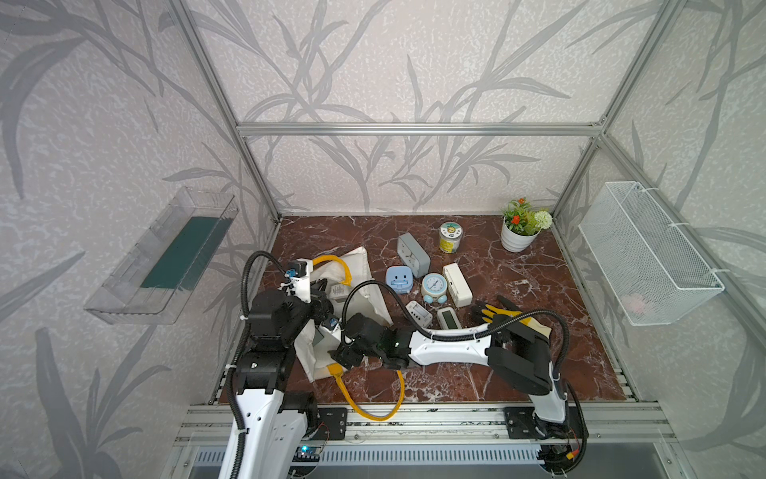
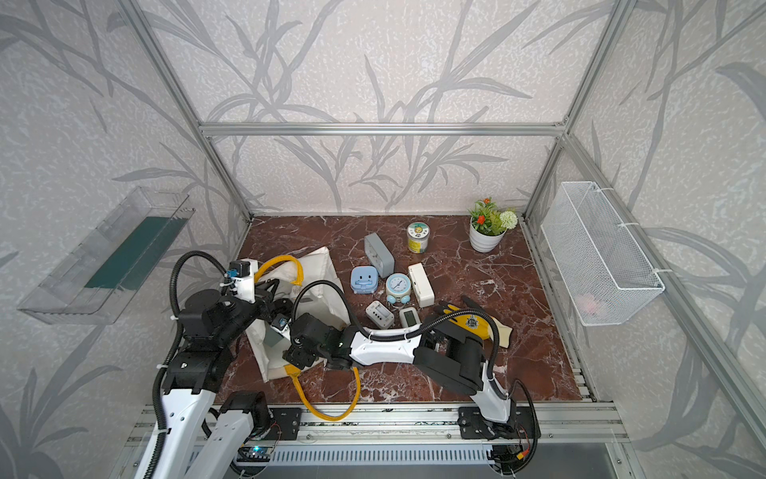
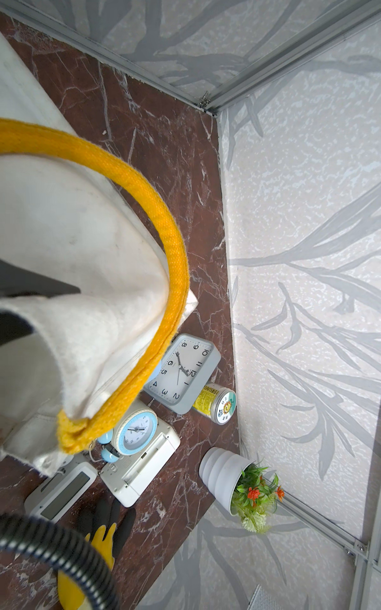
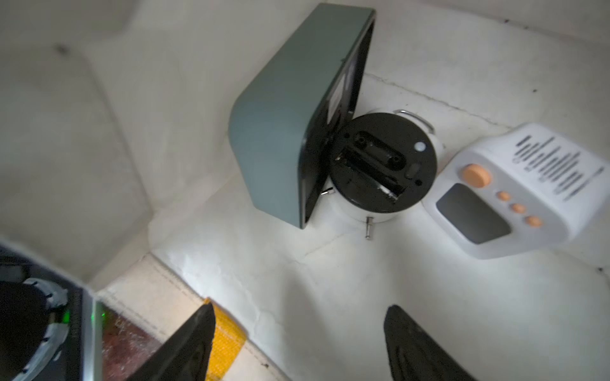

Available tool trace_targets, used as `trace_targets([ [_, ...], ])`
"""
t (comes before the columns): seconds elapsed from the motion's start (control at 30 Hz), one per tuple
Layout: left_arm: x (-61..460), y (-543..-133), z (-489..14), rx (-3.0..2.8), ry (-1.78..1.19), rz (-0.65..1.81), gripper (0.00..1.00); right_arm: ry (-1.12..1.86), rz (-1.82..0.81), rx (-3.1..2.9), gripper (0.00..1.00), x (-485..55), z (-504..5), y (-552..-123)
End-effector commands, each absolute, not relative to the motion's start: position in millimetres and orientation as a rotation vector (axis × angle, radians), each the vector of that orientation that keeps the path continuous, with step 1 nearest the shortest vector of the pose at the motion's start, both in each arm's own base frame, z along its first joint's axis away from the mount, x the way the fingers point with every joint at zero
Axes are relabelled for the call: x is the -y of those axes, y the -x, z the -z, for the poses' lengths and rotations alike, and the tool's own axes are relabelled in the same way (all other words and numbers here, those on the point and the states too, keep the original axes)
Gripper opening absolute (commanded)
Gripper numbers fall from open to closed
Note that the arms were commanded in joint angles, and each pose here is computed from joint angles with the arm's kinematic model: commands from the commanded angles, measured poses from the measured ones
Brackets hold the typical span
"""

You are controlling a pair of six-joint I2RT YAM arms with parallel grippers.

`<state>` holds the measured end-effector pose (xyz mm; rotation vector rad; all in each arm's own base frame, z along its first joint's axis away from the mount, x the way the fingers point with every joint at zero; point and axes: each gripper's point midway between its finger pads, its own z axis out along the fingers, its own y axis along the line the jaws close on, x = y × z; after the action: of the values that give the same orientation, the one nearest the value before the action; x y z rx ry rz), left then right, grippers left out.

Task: Take the alarm clock out of the canvas bag
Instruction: Adjust the canvas bag at the center of the board, then pick up the alarm from the canvas bag.

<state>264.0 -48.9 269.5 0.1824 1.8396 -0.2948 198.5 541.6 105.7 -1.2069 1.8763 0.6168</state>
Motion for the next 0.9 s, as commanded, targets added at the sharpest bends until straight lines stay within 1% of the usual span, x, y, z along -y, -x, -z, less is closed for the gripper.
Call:
trace_targets([
  [0.0,55,-260,-291,-1.761,-0.213,0.322,0.0,1.144,-0.582,-1.818,0.81,-539,-125,-213],
  [0.4,56,-258,-293,-1.758,-0.19,0.343,0.0,1.143,-0.608,-1.798,0.81,-553,-123,-220],
  [0.6,55,-257,-293,-1.764,-0.194,0.335,0.0,1.122,-0.568,-1.852,0.82,-544,-115,-236],
  [0.87,54,-257,-288,-1.775,-0.196,0.321,0.0,1.086,-0.498,-2.065,0.87,-521,-93,-248],
])
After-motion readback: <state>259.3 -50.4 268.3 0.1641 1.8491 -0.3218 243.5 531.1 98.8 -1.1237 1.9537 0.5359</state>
